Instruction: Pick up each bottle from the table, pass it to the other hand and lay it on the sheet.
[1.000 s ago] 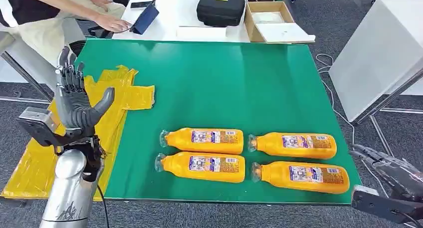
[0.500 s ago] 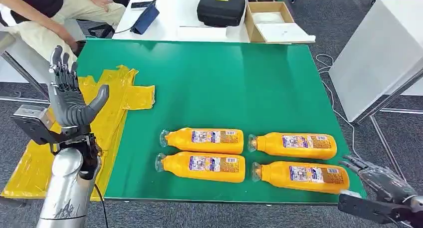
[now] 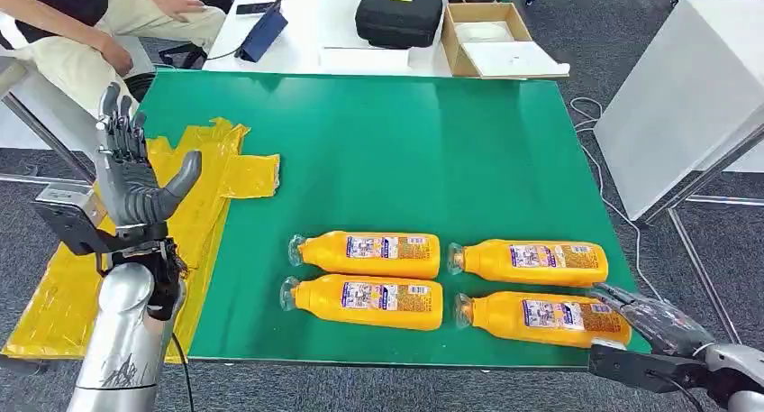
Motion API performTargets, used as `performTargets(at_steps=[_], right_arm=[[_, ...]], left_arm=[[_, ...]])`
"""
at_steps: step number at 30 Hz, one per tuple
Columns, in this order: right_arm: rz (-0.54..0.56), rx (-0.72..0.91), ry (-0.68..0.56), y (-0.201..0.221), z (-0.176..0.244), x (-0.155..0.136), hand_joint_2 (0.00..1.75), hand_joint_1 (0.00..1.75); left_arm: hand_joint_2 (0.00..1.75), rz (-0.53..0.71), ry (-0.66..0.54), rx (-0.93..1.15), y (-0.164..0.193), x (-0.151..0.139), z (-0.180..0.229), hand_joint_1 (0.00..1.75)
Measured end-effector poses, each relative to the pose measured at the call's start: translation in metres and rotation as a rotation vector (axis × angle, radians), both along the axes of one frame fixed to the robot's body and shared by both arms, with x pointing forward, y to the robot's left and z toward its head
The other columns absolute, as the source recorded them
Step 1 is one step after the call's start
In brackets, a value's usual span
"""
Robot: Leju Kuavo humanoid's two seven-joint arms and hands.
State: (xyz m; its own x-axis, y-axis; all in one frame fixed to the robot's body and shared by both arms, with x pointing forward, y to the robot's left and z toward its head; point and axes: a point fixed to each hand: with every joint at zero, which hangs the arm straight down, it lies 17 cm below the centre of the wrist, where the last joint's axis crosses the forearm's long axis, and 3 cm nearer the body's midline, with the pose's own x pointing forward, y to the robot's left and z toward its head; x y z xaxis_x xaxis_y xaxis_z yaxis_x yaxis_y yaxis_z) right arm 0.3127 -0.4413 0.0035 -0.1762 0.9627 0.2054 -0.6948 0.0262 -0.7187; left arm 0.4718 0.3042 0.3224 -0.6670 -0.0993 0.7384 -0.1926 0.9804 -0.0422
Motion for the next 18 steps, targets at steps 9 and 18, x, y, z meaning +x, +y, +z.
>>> performTargets(at_steps=[9,18], right_arm=[[0.009,0.031,0.028,0.021,-0.028,-0.005,1.75,0.0],[0.015,0.043,0.054,0.03,-0.039,-0.011,1.75,0.0]], left_arm=[[1.75,-0.023,0.019,0.003,-0.01,0.008,-0.005,0.0],[1.75,-0.037,0.036,-0.004,-0.018,0.012,-0.006,0.0]])
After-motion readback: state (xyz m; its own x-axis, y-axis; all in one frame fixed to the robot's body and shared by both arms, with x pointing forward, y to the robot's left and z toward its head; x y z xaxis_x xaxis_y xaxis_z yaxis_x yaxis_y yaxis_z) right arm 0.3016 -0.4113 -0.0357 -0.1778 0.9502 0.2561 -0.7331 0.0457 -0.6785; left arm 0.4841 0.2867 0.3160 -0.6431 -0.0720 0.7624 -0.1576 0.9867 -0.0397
